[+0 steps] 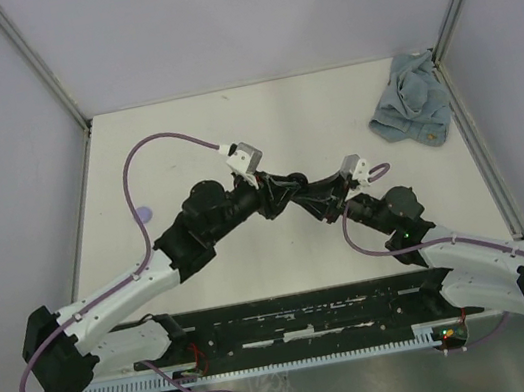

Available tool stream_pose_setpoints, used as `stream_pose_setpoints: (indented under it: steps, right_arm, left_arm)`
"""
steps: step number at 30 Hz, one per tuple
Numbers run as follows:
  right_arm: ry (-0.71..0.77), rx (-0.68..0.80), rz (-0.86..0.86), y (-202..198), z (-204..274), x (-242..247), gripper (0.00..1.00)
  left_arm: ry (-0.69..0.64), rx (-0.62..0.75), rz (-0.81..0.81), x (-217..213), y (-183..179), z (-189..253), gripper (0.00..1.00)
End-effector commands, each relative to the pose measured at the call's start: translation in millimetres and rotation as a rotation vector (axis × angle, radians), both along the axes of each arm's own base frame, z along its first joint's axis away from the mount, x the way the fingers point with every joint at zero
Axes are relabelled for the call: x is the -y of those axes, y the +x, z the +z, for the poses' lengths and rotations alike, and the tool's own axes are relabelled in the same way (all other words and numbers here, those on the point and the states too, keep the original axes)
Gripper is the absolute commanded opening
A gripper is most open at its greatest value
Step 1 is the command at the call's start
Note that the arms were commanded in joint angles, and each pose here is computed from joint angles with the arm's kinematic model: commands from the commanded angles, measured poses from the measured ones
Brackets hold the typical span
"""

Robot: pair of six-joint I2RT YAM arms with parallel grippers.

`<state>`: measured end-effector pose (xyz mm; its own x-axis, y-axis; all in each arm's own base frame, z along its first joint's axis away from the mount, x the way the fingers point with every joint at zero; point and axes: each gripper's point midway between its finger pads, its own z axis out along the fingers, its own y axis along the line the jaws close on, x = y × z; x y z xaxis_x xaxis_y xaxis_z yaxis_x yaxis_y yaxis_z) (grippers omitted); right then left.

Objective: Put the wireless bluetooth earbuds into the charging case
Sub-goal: Place the earbud in the charging case, then adjust the earbud with the charging case.

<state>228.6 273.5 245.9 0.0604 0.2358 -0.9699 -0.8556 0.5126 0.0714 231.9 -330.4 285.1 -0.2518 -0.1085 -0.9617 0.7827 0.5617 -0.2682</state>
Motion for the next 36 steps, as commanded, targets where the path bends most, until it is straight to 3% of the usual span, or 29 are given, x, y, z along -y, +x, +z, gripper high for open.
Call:
stream_pose_setpoints:
  steps: [1,18,36]
  right_arm:
    - [0.072,0.101,-0.009,-2.6,33.1,4.0,0.02]
    - [0.043,0.095,-0.014,0.7,27.6,1.9,0.02]
    - [0.030,0.098,0.003,0.3,29.5,-1.8,0.02]
  left_arm:
    - [0.022,0.008,0.055,-10.2,4.9,9.4,0.43]
    - [0.039,-0.031,-0.018,-1.8,-5.6,31.3,0.55]
    - [0.068,-0.077,-0.138,21.6,-14.2,27.3,0.49]
